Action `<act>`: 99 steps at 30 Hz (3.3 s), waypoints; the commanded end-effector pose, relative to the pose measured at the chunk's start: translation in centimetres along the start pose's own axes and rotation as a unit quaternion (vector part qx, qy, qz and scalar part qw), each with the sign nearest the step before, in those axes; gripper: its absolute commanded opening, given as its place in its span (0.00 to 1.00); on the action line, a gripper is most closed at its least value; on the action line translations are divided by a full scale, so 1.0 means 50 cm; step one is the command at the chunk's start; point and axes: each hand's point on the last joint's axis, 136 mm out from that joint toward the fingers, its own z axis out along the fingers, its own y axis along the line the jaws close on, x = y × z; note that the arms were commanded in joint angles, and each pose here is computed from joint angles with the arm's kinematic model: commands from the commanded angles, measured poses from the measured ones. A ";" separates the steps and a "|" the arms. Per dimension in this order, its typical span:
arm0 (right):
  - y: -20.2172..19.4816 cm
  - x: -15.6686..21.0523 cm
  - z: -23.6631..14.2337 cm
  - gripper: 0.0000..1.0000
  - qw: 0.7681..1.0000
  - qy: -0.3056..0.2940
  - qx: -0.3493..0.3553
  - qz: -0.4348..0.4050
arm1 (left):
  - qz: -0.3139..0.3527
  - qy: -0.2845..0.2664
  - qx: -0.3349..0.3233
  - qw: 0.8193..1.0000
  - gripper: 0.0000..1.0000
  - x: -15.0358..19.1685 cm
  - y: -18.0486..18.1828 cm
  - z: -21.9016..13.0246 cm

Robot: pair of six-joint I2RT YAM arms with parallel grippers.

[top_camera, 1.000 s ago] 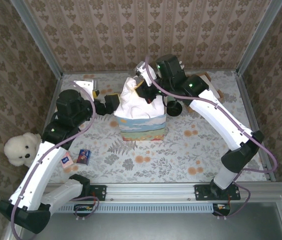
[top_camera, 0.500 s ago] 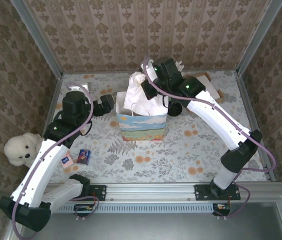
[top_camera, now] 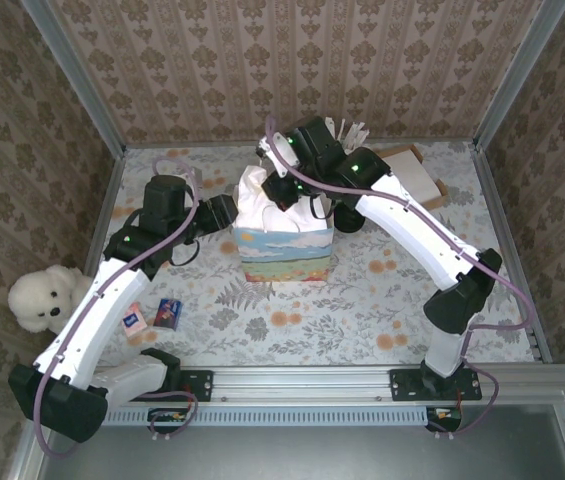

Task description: Pack the takeout coffee

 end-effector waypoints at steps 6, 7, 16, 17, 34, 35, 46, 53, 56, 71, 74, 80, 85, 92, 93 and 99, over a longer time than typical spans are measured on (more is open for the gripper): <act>0.050 0.034 -0.008 0.00 0.996 0.051 -0.077 0.021 | -0.002 0.015 0.039 0.999 0.44 -0.004 -0.036 0.002; 0.049 0.041 -0.002 0.00 0.995 0.059 -0.076 0.024 | -0.002 0.016 0.039 0.999 0.42 -0.004 -0.037 0.003; 0.031 0.053 0.042 0.01 0.993 0.078 -0.060 0.060 | -0.003 0.017 0.047 0.999 0.32 -0.008 -0.045 0.005; 0.033 0.054 0.047 0.01 0.993 0.080 -0.064 0.061 | -0.003 0.018 0.048 0.999 0.30 -0.007 -0.047 0.005; -0.015 0.067 0.114 0.01 0.978 0.080 0.030 0.188 | -0.012 0.019 0.039 0.999 0.02 -0.009 -0.046 0.008; -0.015 0.068 0.121 0.01 0.978 0.076 0.029 0.190 | -0.013 0.018 0.039 0.999 0.00 -0.011 -0.048 0.008; 0.039 0.080 0.159 0.14 0.986 0.077 -0.046 0.142 | -0.008 0.016 0.034 0.999 0.00 -0.013 -0.047 0.012; 0.037 0.040 0.081 0.27 0.990 0.026 -0.077 0.118 | -0.008 0.015 0.021 1.000 0.00 -0.012 -0.037 0.018; 0.008 0.032 0.054 0.39 0.990 0.000 -0.063 0.123 | -0.007 0.015 0.020 1.000 0.00 -0.011 -0.035 0.019; -0.025 0.146 0.107 0.49 0.989 0.097 -0.004 0.113 | -0.009 0.021 0.021 1.000 0.00 -0.007 -0.034 0.025; 0.004 0.141 0.141 0.49 0.987 0.095 -0.039 0.121 | -0.012 0.025 0.023 0.999 0.00 -0.004 -0.035 0.030; 0.038 0.155 0.202 0.48 0.980 0.116 -0.080 0.140 | -0.004 0.036 0.033 0.999 0.00 0.010 -0.054 0.037; 0.076 0.110 0.155 0.50 0.982 0.082 -0.131 0.106 | 0.001 0.037 0.033 0.999 0.00 0.010 -0.055 0.039; -0.066 0.050 0.041 0.59 0.991 -0.038 0.038 0.123 | 0.004 0.030 0.022 0.999 0.00 0.008 -0.045 0.034; -0.085 0.054 0.031 0.60 0.988 -0.043 0.060 0.132 | 0.005 0.030 0.021 0.999 0.00 0.009 -0.044 0.034; -0.156 0.124 0.007 0.58 0.971 0.013 0.167 0.169 | 0.007 0.028 0.018 0.999 0.00 0.008 -0.041 0.033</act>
